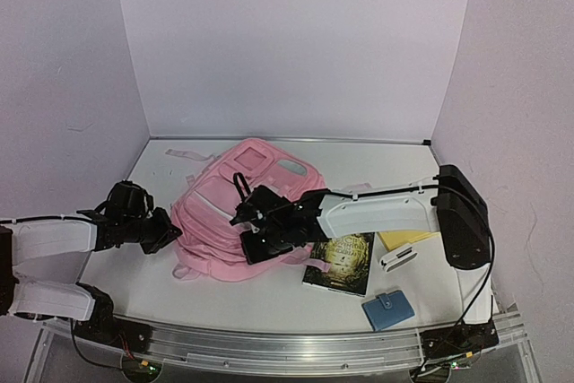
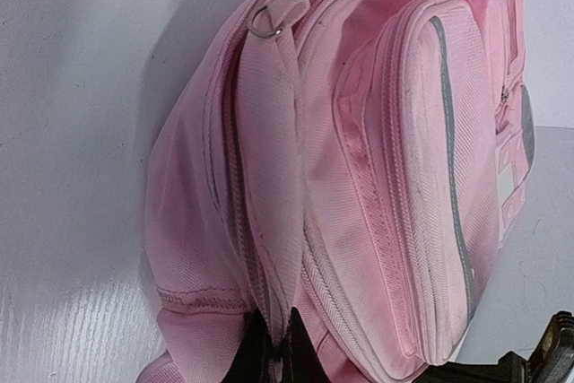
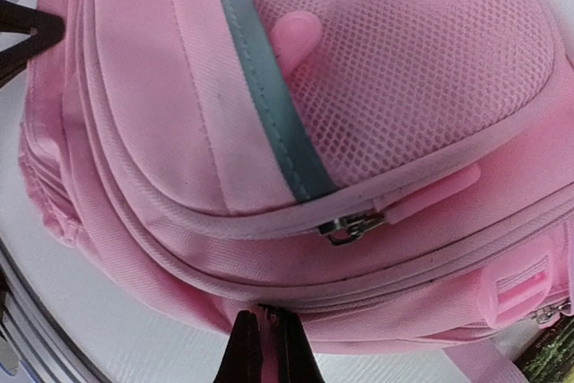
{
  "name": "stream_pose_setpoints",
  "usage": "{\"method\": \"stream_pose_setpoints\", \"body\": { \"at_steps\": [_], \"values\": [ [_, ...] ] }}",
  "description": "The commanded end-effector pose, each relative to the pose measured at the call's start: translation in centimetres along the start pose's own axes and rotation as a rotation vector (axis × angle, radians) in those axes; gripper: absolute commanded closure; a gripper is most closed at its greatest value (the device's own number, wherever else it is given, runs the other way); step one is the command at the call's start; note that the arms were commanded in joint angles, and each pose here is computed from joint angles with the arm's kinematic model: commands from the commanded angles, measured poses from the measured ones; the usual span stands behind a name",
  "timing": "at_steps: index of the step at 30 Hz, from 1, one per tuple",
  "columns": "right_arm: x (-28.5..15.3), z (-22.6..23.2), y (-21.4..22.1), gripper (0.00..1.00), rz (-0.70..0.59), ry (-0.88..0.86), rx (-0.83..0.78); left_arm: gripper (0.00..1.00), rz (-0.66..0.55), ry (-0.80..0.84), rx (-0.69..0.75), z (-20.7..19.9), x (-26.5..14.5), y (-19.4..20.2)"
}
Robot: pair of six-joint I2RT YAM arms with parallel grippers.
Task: Pack the student bag
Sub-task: Unzip the student bag at the center of the board.
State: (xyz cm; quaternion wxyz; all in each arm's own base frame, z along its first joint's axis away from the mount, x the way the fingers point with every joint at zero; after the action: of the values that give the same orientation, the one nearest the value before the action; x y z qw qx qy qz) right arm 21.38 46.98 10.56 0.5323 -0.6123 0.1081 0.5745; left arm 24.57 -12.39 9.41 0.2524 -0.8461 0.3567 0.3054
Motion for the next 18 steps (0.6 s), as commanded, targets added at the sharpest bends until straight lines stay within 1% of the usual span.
{"method": "stream_pose_setpoints", "body": {
  "at_steps": [1, 5, 10, 13, 18],
  "values": [
    [-3.6, 6.7, -3.9, 1.00, -0.143, -0.278, 0.048, 1.00, -0.044, 0.098, 0.016, -2.3, -0.5, -0.7],
    [-3.7, 8.5, -4.7, 1.00, -0.192, -0.321, 0.078, 1.00, -0.034, 0.096, 0.018, -2.3, -0.4, -0.4],
    [-3.6, 9.7, -5.9, 1.00, -0.285, -0.407, 0.150, 1.00, -0.012, 0.093, 0.016, -2.0, -0.1, 0.3],
    [-2.8, 9.7, -6.3, 1.00, -0.328, -0.396, 0.185, 1.00, -0.001, 0.106, 0.025, -2.4, -0.1, 0.7],
    [-1.9, 8.8, -7.7, 1.00, -0.409, -0.313, 0.215, 1.00, 0.011, 0.141, 0.055, -3.9, 0.0, 2.1]
  ]
}}
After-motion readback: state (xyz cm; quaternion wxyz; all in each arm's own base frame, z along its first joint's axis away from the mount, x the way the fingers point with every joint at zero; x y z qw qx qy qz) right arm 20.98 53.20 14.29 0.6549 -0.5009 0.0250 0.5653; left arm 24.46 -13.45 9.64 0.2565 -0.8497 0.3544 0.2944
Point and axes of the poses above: each gripper's point midway between its finger pads, its own x axis out along the fingers, its own z axis along the line the jaws close on, y = z × x, the point moved 4 cm from there along -x, back along the fingers, and after that the axes turned 4 degrees about -x, right-handed, at the moved point
